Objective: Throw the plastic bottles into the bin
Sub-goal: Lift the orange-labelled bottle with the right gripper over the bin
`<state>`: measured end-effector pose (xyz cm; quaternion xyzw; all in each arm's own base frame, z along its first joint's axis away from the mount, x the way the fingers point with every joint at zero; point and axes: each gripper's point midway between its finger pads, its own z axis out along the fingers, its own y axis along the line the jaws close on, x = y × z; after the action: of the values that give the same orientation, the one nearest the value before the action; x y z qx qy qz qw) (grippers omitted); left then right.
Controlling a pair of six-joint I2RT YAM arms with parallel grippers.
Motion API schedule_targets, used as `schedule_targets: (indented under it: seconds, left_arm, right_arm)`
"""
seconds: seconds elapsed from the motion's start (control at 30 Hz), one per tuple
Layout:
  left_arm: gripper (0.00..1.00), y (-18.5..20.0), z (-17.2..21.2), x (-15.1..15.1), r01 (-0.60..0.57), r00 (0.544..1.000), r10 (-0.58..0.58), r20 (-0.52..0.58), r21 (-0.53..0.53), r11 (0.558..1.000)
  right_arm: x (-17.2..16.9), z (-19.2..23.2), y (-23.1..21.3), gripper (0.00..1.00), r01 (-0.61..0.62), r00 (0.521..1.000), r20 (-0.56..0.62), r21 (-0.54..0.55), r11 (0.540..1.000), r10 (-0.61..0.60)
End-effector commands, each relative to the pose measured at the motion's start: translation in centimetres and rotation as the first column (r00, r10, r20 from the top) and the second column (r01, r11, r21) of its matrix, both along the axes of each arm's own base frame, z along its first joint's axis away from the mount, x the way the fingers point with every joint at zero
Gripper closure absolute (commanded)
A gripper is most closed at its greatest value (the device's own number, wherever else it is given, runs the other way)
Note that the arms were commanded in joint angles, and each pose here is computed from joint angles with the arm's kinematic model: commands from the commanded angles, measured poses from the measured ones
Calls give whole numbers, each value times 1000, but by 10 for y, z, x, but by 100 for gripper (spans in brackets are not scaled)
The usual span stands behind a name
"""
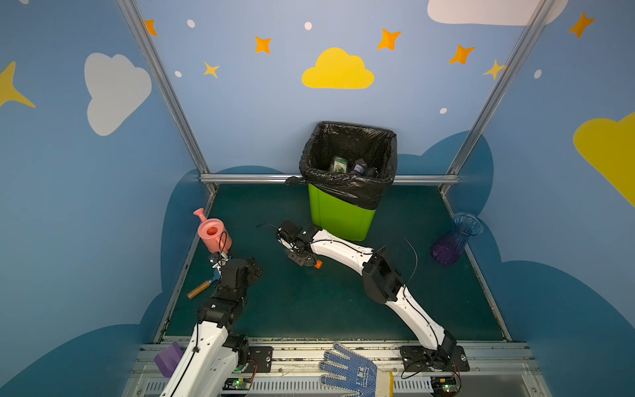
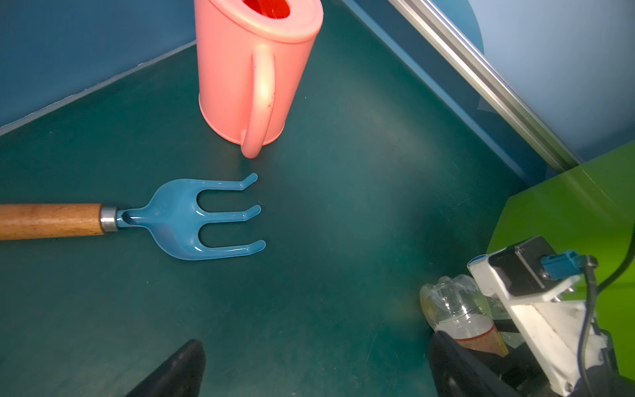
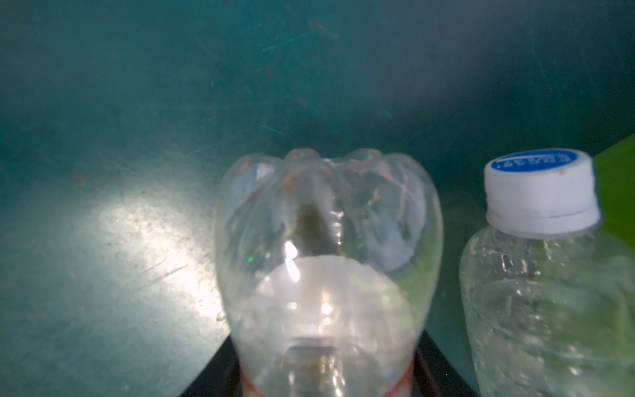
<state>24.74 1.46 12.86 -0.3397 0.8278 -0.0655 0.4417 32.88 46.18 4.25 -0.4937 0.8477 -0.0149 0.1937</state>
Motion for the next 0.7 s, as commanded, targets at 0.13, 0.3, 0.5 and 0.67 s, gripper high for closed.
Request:
schedule_targets:
  seconds: [0.13,0.3,0.5,0.67]
  left_arm:
    - [0,0,-15,-3,-10,1000,10,-20,-23,1000]
    - [0,-8,-29,-1,8,999,-10,-41,-66,998]
    - [0,-21,-36,10,39,996,-48,-75,-117,992]
    - [0,-37,-46,27,79,989,-99,-111,-175,981]
  right_arm:
    - [5,120,0,53,14,995,93,241,970,-38]
    - [7,239,-27,53,-33,954,283,422,906,-97]
    - [-42,444,-105,54,-296,722,639,632,716,-266]
    - [-128,575,-203,55,-566,497,765,644,516,-409]
